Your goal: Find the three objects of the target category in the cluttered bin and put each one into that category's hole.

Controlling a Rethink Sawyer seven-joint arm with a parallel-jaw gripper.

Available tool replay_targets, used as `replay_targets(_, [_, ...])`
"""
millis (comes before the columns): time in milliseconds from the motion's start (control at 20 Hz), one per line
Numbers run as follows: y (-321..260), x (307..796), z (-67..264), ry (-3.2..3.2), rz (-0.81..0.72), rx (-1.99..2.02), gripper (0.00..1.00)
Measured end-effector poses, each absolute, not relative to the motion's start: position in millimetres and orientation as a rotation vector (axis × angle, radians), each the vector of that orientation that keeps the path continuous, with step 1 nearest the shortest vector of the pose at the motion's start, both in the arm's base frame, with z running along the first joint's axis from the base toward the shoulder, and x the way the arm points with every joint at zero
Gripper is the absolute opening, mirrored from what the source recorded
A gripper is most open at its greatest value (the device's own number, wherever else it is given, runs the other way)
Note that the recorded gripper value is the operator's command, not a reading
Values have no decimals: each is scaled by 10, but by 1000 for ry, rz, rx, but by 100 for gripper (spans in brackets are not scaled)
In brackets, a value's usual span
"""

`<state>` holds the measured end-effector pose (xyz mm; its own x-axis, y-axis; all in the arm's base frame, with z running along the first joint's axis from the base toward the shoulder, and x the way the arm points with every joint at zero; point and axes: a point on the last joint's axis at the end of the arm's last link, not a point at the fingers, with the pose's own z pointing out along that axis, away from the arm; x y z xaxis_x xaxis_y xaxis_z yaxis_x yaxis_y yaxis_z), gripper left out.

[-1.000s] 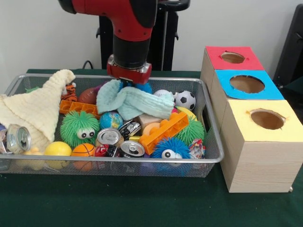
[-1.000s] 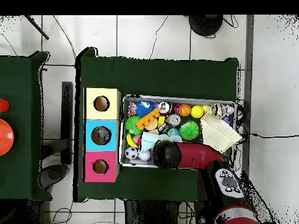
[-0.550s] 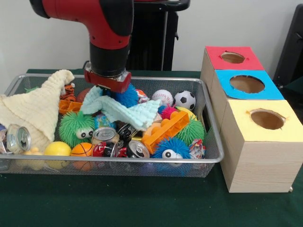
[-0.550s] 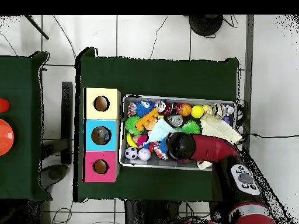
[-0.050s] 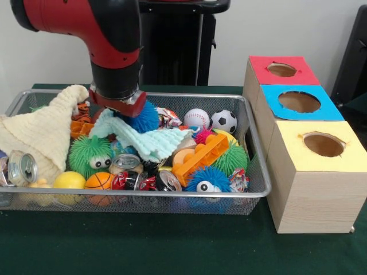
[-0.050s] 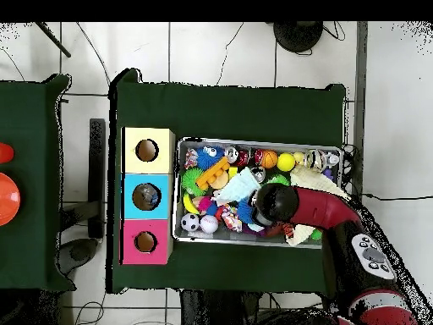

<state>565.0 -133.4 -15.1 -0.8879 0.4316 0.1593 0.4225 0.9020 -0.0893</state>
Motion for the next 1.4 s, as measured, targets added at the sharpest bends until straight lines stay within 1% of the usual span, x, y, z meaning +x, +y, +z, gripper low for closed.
replay_targets(450, [-1568,5708,-180,-2824,47,-672,0])
replay_targets(800, [-1780,5801,-156,-2820,57,-671,0])
replay_targets(1000, [-1962,5881,-166,-2837,88,-674,0])
replay_targets(1400, [-2129,5990,-141,-2881,157,-643,0])
